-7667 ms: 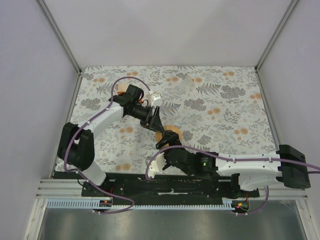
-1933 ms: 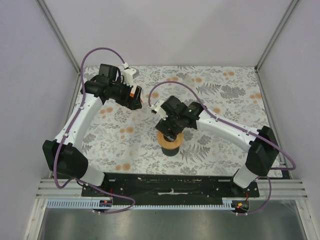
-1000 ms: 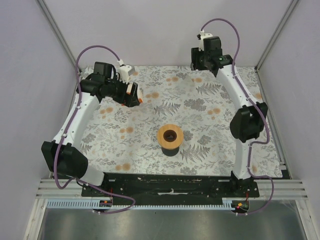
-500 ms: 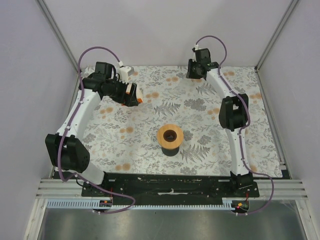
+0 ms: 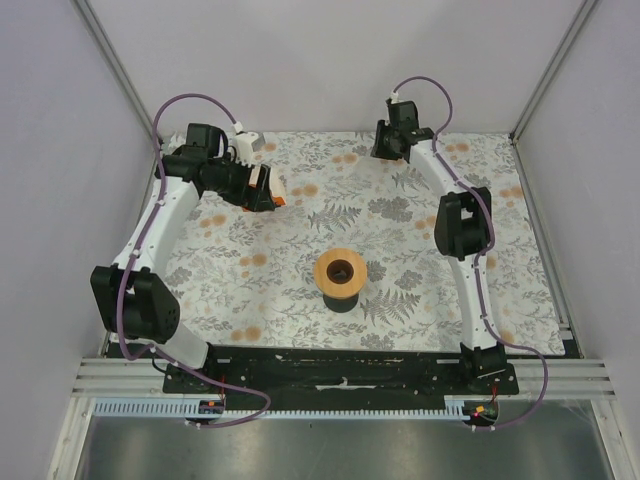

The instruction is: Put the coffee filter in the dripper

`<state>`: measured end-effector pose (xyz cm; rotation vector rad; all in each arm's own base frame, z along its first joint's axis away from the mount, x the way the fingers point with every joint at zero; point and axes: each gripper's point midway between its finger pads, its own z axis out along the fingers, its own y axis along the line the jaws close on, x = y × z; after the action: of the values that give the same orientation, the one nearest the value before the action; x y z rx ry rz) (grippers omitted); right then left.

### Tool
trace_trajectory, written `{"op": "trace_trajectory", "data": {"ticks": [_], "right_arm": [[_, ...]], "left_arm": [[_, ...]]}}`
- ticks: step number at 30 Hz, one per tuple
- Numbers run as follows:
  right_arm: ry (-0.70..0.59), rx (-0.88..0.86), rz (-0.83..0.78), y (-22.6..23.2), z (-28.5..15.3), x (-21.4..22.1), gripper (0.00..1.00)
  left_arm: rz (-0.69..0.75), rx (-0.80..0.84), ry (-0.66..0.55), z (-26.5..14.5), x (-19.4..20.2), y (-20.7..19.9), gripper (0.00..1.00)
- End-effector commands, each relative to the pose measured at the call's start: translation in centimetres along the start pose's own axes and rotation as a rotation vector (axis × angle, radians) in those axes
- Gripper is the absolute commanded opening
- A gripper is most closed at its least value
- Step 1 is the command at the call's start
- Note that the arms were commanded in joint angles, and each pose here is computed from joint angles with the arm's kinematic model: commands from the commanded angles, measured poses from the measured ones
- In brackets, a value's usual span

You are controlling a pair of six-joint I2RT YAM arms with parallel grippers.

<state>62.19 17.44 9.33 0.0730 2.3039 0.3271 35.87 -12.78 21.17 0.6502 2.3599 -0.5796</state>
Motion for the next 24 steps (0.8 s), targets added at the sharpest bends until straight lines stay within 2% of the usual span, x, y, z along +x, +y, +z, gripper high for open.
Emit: {"op": "trace_trajectory", "data": {"ticks": [1,10,13,16,17,18,19,20,21,24], "right_arm": [[0.029,0.030,-0.011,-0.5,1.1,1.0,0.35],[0.062,0.103,-0.195,0.8,0.6,2.6,0.38],[0.103,0.107,-0.211,0.6,0.2,3.4,0.30],[0.154,0.125,-0.253,0.0,-0.5,4.6,0.26],[0.171,0.148,-0.280,-0.4,-0.9,5.2,0.20],[0.176,0.161,-0.299,-0.7,-1.6,5.2,0.18],[0.192,0.171,-0.312,-1.1,-2.1,5.8,0.11],[0.201,0.173,-0.317,-1.3,-2.7,6.1,0.09],[0.202,0.170,-0.321,-1.3,-3.2,6.3,0.02],[0.211,0.165,-0.316,-1.6,-5.0,7.4,0.00]], "left_arm": [[0.048,0.020,-0.046,-0.7,-1.6,-0.2,0.89],[0.045,0.019,-0.064,-1.6,-1.7,-0.7,0.89],[0.045,0.019,-0.063,-1.8,-1.6,-0.8,0.89],[0.046,0.021,-0.065,-2.1,-1.7,-1.0,0.89],[0.049,0.020,-0.067,-2.1,-1.7,-1.1,0.89],[0.050,0.022,-0.068,-2.3,-1.7,-1.2,0.89],[0.050,0.024,-0.070,-2.4,-1.7,-1.3,0.89],[0.049,0.023,-0.070,-2.5,-1.6,-1.4,0.89],[0.053,0.023,-0.074,-2.6,-1.7,-1.4,0.89],[0.052,0.028,-0.074,-2.8,-1.5,-1.7,0.89]]}}
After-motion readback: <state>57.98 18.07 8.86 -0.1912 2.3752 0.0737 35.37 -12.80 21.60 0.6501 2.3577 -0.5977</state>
